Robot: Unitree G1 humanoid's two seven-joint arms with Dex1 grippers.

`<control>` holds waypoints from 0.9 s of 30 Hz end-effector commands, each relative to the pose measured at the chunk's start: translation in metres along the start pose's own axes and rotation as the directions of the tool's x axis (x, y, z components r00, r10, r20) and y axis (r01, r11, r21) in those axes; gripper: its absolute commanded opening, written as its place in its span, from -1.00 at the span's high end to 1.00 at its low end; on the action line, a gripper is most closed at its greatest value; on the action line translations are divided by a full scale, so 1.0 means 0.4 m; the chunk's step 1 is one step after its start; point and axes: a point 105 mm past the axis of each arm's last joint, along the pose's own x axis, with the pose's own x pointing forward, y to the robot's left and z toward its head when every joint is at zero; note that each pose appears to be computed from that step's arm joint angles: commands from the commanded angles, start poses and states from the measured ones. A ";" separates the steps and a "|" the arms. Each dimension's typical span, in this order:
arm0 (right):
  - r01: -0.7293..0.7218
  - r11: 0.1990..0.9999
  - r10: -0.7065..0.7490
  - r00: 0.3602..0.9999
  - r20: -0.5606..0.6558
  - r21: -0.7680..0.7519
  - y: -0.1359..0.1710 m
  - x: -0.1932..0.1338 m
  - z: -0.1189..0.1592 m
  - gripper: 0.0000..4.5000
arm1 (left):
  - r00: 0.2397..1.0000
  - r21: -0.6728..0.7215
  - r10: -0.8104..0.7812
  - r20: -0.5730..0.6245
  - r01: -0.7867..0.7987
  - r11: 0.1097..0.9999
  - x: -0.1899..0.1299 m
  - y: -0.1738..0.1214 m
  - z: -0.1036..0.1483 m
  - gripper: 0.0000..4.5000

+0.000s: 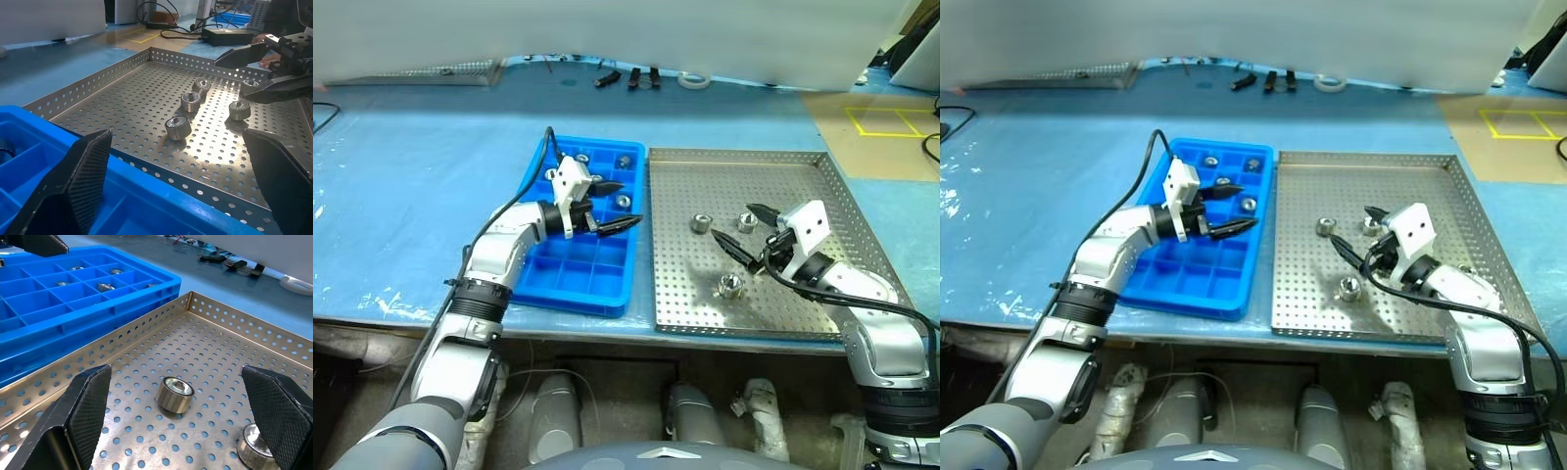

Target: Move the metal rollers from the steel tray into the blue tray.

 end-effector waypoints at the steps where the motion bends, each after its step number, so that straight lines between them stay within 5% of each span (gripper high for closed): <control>1: 0.025 0.999 -0.024 0.999 0.044 -0.032 -0.014 -0.019 0.037 -0.98 | 0.999 0.050 -0.023 0.033 0.021 0.999 0.007 0.000 0.037 -1.00; 27: 0.041 0.999 -0.040 0.998 0.043 -0.021 -0.008 -0.023 0.029 -0.98 | 0.998 0.056 -0.048 0.047 0.045 0.997 0.023 -0.003 0.055 -1.00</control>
